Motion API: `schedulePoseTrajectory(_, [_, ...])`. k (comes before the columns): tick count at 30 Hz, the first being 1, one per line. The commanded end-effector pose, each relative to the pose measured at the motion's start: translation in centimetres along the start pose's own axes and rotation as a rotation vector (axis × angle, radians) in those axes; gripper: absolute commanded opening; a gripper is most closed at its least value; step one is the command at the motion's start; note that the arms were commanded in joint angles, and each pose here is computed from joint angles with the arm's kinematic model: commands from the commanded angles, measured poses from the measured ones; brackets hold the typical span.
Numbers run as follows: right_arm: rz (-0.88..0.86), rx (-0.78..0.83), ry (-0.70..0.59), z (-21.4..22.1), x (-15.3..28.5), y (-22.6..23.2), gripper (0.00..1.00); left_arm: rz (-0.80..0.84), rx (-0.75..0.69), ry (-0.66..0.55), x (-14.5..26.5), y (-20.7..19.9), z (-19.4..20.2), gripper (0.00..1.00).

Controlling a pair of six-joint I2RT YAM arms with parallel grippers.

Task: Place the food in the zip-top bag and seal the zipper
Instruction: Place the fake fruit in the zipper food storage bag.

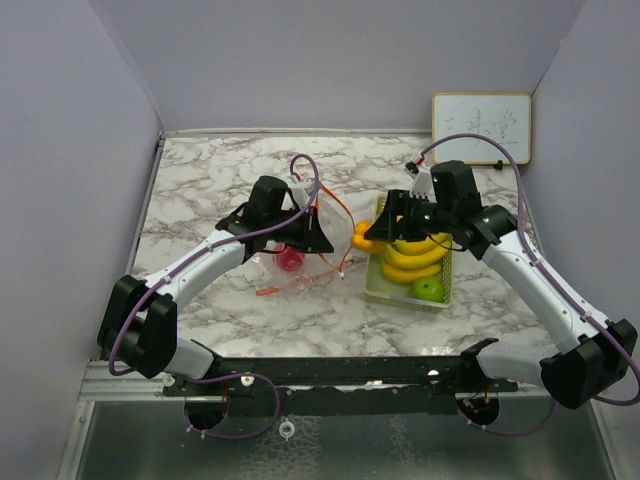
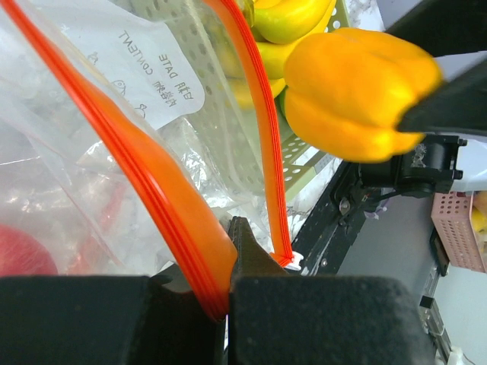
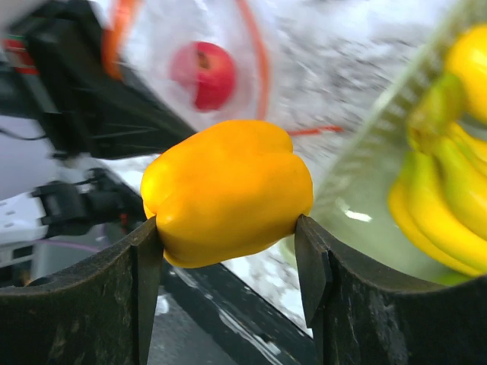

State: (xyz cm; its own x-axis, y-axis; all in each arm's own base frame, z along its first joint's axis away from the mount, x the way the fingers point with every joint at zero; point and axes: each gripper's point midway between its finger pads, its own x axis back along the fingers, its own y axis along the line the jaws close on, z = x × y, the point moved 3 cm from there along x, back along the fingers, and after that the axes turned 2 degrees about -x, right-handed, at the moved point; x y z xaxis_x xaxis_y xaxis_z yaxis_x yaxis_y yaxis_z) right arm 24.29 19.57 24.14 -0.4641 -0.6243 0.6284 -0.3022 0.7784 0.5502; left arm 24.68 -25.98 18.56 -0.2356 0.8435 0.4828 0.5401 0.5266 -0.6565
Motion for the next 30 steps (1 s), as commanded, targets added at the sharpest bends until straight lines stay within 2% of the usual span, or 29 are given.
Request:
schedulePoseTrajectory(1, [-0.342,0.058,-0.084,-2.5,1.0,5.8,0.46,0.025,-0.034,-0.039,0.3,-1.1,-0.9,0.0])
schedulePoseTrajectory(5, [-0.415,0.044,-0.14,-3.6,-0.6,6.3,0.46,0.068,-0.051,-0.054,0.6,-2.2,-1.1,0.0])
schedulePoseTrajectory(9, [-0.353,0.018,-0.167,-4.5,-3.2,4.8,0.46,0.105,-0.059,-0.073,1.1,-3.2,-1.3,0.0])
schedulePoseTrajectory(15, [-0.264,-0.017,-0.12,-3.2,-6.3,2.1,0.44,0.118,-0.066,-0.091,1.6,-3.9,-1.5,0.0])
schedulePoseTrajectory(19, [-0.141,-0.002,-0.2,-4.4,-4.4,1.2,0.49,0.116,-0.067,-0.094,1.6,-3.9,-1.7,0.0])
schedulePoseTrajectory(22, [0.034,-0.001,-0.238,-5.0,-2.2,-0.4,0.53,0.086,-0.082,-0.092,1.7,-3.7,-2.1,0.0])
schedulePoseTrajectory(25, [0.233,-0.01,-0.153,-3.4,-0.2,-2.7,0.58,0.072,-0.1,-0.08,1.6,-3.6,-2.5,0.0])
schedulePoseTrajectory(27, [0.357,-0.024,-0.045,-0.7,0.7,-4.9,0.72,0.073,-0.102,-0.07,1.4,-3.5,-2.5,0.0])
schedulePoseTrajectory(30, [0.494,-0.062,0.114,3.9,2.1,-7.5,0.8,0.08,-0.103,-0.065,1.1,-3.3,-2.3,0.0])
